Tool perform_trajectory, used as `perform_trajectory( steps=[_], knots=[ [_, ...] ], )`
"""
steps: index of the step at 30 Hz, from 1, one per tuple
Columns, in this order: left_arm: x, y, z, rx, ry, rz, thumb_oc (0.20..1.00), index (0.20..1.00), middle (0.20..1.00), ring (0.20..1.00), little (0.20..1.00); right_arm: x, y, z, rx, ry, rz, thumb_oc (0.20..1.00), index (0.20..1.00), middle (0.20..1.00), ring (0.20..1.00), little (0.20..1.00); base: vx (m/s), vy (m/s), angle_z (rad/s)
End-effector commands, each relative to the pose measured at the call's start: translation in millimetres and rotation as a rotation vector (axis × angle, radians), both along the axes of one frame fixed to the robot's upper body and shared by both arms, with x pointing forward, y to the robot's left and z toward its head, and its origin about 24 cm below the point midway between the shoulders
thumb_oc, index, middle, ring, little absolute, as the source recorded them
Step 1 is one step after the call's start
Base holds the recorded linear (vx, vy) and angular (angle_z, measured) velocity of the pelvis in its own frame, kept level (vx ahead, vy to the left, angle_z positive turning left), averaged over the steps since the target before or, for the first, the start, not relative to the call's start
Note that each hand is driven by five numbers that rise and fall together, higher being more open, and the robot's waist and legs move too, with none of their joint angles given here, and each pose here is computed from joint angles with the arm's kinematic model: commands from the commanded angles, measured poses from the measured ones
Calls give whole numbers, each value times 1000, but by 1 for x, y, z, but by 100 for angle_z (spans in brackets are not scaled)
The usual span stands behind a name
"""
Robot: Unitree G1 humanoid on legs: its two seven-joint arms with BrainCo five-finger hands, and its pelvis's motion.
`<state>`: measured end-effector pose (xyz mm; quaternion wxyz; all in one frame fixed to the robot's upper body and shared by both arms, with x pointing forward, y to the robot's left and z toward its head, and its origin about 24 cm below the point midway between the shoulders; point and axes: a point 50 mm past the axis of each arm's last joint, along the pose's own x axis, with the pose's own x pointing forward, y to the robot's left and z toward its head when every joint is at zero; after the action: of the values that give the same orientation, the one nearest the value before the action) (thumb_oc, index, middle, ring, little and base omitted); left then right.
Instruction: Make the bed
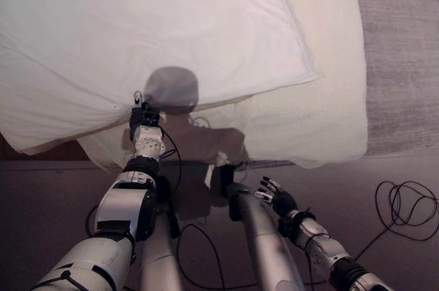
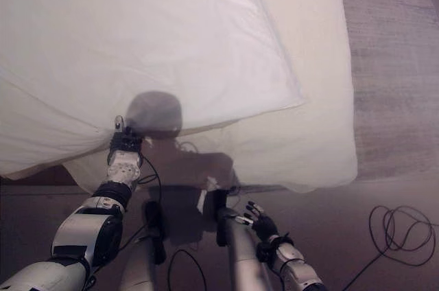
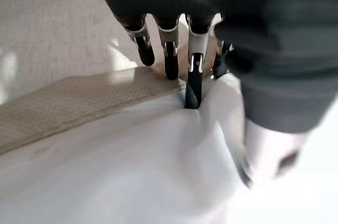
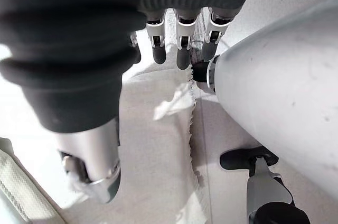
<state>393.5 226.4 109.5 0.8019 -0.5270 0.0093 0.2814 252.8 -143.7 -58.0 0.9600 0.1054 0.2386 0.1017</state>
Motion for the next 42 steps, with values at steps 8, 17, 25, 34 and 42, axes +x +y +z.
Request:
perform_trajectory(
  steps=[8,17,25,34,42],
  knots=[
    [8,-28,45,119,-260,-94,200,200,200,200,200,-16,8,-1,76,-15,3,1000,1000,1000,1000,1000,0,0,0],
    [-16,-76,59,123,-510,-255,200,200,200,200,200,-7,25,17,234,-78,-21,1000,1000,1000,1000,1000,14,1,1],
    [-45,-105,64,56,-683,-369,200,200,200,200,200,9,65,40,601,-76,-34,1000,1000,1000,1000,1000,11,16,3],
    [-67,-134,78,-29,-808,-433,200,200,200,200,200,43,135,90,987,-57,12,1000,1000,1000,1000,1000,-3,29,9],
    [-68,-146,88,-26,-824,-462,200,200,200,200,200,70,156,129,1148,-42,-68,1000,1000,1000,1000,1000,-16,27,12]
  ],
)
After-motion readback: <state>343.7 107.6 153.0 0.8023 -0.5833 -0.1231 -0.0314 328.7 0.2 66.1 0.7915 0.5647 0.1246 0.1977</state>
